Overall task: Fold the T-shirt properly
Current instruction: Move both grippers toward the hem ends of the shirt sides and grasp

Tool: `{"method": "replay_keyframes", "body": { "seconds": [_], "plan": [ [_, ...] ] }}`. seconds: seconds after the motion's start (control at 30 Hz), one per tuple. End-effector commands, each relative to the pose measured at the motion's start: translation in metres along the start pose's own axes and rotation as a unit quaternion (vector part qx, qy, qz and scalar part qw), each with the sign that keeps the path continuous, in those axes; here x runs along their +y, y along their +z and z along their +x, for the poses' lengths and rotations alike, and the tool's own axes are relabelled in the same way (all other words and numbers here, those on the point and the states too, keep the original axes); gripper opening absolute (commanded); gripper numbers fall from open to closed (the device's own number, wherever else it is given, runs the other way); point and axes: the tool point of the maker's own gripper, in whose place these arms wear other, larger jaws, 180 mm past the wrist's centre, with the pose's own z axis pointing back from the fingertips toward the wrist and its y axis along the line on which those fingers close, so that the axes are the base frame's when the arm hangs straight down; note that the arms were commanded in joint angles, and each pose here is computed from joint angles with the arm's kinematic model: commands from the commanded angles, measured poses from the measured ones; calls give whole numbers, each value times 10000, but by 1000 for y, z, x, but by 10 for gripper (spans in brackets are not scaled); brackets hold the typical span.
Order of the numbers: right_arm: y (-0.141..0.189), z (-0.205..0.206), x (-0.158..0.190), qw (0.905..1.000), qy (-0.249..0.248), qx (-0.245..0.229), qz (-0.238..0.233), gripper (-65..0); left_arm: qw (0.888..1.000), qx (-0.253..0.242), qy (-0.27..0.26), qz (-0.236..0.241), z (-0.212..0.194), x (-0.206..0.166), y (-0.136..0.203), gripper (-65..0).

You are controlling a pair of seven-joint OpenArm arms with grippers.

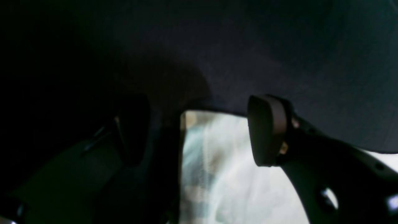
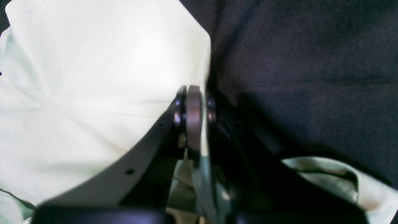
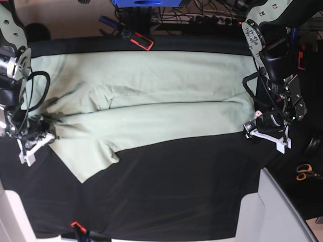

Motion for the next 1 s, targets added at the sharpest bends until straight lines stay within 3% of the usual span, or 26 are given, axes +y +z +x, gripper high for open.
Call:
{"method": "replay_keyframes", "body": {
  "seconds": [0.0, 0.53, 0.6, 0.77, 0.97],
  "plan": [
    [4, 14, 0, 9999, 73, -97, 12, -644, 9996, -281, -11, -82, 22, -5, 4, -161],
    [-1, 13, 11, 9999, 67, -89, 116, -644, 9996, -10, 165, -229, -3, -20, -12, -173],
    [-1, 13, 11, 9999, 60, -93, 116, -644, 9996, -84, 168, -224, -3, -20, -13, -223],
    [-1, 13, 11, 9999, 74, -87, 108, -644, 9996, -50, 168, -206, -7, -18, -13, -438],
    [-1, 13, 10, 9999, 68, -91, 109, -644, 9997, 65, 168, -133, -22, -9, -12, -467]
  ]
}}
